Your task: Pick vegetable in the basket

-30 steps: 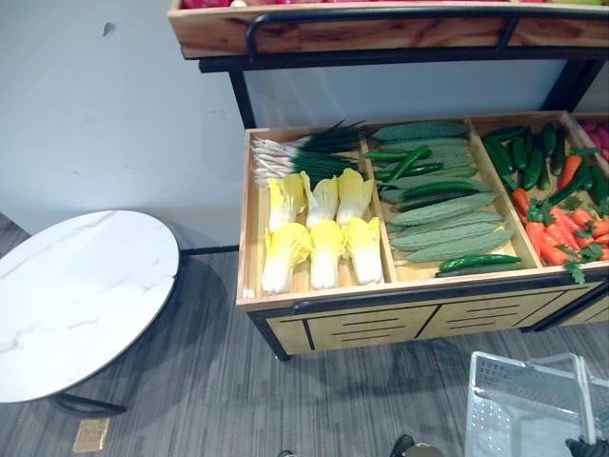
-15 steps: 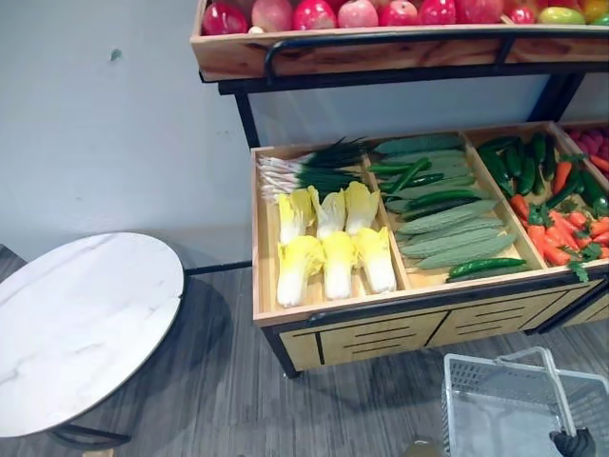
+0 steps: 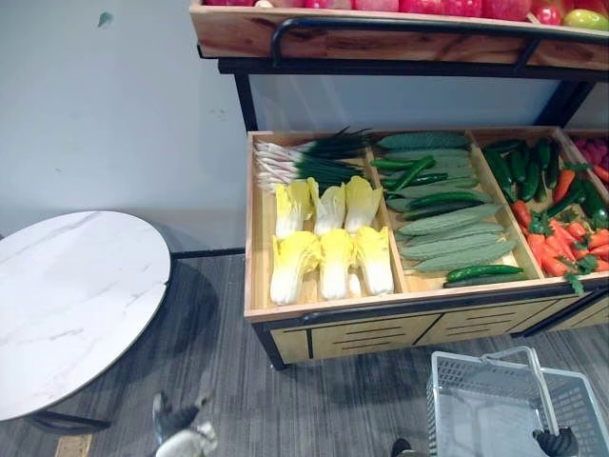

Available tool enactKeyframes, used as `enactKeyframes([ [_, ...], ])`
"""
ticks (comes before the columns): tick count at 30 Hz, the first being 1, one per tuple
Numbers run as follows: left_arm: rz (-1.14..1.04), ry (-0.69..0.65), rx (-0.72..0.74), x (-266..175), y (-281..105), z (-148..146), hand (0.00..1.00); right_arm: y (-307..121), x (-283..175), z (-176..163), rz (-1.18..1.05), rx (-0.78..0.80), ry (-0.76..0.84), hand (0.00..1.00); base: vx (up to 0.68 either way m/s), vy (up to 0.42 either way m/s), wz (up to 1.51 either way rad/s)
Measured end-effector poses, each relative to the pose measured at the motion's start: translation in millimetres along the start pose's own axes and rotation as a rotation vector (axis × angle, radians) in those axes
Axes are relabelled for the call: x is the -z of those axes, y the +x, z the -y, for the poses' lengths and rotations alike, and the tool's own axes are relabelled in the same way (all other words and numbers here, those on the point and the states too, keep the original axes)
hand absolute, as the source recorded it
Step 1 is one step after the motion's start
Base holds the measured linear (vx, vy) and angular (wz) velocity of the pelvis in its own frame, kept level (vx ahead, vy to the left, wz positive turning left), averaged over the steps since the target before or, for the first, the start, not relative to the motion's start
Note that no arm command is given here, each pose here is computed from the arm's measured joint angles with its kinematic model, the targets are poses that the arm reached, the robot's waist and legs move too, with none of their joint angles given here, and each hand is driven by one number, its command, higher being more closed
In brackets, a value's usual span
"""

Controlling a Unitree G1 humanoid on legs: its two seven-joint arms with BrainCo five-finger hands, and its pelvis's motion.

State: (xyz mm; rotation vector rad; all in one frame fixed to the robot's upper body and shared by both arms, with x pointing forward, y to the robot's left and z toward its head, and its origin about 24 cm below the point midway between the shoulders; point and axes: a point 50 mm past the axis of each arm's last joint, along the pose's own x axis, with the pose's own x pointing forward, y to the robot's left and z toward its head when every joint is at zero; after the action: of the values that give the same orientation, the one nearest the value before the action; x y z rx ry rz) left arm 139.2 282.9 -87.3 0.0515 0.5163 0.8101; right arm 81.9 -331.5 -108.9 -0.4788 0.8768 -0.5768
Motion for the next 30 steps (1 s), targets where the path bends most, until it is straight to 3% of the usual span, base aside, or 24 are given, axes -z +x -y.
enactKeyframes([
  [5,0.286,-0.034,0.060,-59,-4,31,0.00,0,-8,-1,0.041,0.012,-0.024,1.00,-0.09,-0.073,-0.09],
  [11,0.453,-0.033,0.065,-93,-5,36,0.00,-4,-5,-10,0.054,-0.040,-0.076,1.00,-0.07,-0.057,-0.10],
  [19,0.541,-0.036,0.016,-121,4,35,0.00,-4,-12,-14,0.084,-0.062,-0.092,1.00,0.02,-0.016,-0.14],
  [30,0.544,0.009,0.022,-140,16,58,0.00,-3,-23,-21,0.138,-0.068,-0.112,1.00,0.02,-0.014,-0.12],
])
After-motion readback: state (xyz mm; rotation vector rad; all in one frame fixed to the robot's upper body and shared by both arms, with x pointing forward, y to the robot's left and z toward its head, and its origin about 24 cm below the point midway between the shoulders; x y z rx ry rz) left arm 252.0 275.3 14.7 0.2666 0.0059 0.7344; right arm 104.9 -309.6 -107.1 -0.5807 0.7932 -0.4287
